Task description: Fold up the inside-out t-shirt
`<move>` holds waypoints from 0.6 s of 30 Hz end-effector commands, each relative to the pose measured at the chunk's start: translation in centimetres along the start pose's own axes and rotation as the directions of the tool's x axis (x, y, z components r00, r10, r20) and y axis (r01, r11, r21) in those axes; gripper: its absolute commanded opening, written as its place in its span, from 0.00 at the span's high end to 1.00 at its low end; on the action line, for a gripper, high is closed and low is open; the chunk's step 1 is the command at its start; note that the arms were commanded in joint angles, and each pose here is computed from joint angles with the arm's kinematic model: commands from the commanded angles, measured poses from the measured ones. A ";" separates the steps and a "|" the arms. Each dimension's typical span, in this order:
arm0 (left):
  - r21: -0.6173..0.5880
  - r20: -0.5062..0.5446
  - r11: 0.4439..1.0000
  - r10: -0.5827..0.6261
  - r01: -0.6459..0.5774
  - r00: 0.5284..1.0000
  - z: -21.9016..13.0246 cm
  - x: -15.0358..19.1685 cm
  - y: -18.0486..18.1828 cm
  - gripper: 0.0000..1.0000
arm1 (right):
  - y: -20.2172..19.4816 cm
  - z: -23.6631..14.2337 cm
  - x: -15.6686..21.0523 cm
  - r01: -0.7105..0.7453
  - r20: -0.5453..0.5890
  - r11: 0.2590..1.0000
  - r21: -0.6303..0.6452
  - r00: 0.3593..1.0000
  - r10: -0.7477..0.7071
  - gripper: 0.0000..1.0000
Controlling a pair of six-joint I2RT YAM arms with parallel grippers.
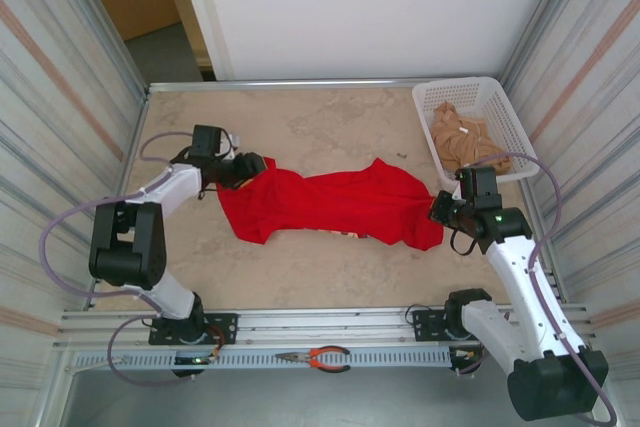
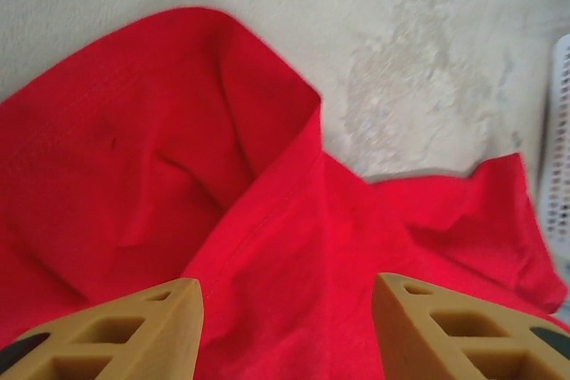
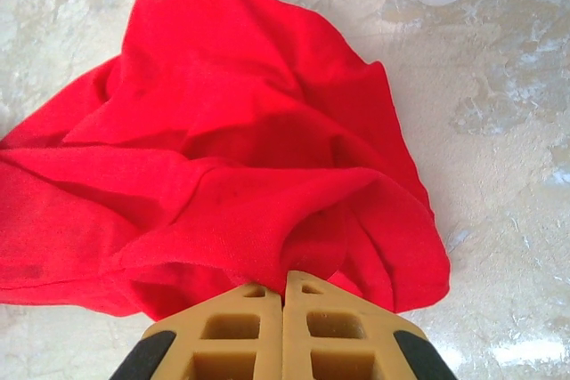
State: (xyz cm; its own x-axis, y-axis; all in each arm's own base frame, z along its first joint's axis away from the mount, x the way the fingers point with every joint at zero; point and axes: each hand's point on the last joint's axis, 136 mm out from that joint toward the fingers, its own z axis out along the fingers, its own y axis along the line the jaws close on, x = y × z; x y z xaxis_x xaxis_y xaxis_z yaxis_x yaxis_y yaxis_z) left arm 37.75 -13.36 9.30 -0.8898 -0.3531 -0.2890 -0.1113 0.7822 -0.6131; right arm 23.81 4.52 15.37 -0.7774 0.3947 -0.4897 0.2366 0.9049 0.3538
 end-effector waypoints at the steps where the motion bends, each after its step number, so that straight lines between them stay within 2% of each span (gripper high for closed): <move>1: -0.079 -0.034 0.995 0.060 -0.063 0.998 0.5 0.2 1.1 0.48 | 0.2 0.1 0.0 -0.011 0.002 1.000 -0.017 1.000 0.011 1.00; 9: -0.119 -0.078 0.986 0.104 -0.113 0.992 2.0 -0.2 1.6 0.48 | 0.3 -0.1 0.0 -0.013 0.006 1.000 -0.026 1.000 0.013 1.00; 18: -0.052 -0.134 0.988 0.137 -0.145 0.981 3.0 1.1 0.3 0.52 | 0.3 0.0 -0.1 -0.014 0.008 0.999 -0.028 1.000 0.015 1.00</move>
State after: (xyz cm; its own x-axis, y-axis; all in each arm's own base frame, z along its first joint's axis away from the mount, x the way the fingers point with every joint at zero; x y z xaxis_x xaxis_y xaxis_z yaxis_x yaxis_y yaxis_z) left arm 38.21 -14.21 6.26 -0.9385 -0.2125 -0.2722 -0.0453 0.8573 -0.5128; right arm 24.00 4.87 15.72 -0.7736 0.3943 -0.4960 0.2199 0.9012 0.3734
